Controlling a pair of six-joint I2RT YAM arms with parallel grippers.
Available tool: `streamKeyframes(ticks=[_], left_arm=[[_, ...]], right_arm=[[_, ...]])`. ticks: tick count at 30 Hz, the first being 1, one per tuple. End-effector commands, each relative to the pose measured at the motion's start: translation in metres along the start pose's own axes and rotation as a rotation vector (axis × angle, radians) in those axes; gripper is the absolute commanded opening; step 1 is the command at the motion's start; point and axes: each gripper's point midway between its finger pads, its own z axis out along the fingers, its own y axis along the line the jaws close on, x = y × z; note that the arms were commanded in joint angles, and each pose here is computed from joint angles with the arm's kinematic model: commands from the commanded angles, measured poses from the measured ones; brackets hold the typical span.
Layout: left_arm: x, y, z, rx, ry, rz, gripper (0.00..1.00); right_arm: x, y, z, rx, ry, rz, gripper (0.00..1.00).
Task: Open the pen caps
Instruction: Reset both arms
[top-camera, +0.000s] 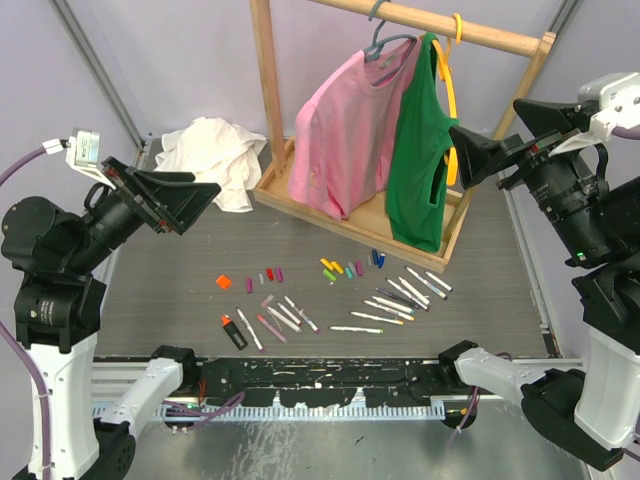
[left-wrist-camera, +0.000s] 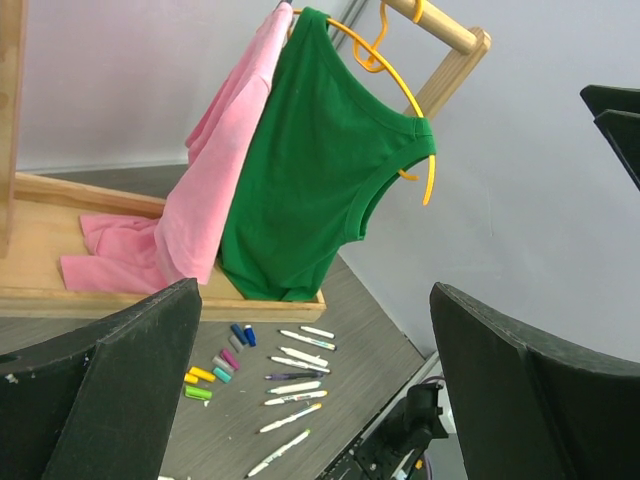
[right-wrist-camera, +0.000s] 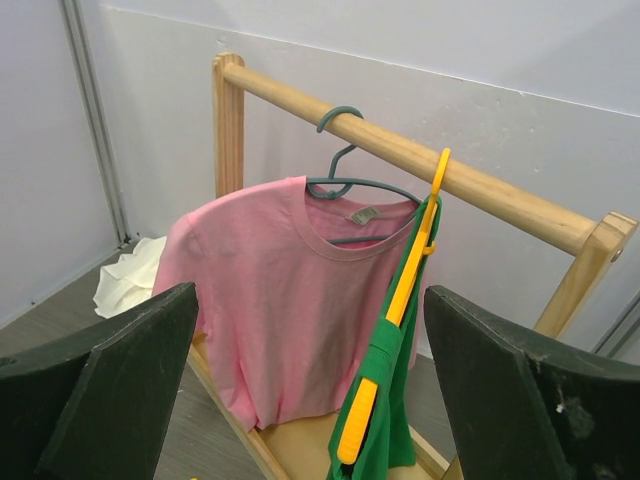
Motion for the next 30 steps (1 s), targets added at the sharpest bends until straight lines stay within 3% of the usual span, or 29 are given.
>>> streamKeyframes(ticks=[1, 30], left_arm=[[-0.014, -0.018, -0.005, 0.066, -0.051, 0.078, 0.98], [-0.013, -0.017, -0.003, 0.072, -0.048, 0.075, 0.98]], right_arm=[[-0.009, -0.004, 0.004, 0.025, -0.038, 0.012, 1.0], [-0.014, -0.007, -0.007, 0.037, -0.054, 0.011, 1.0]])
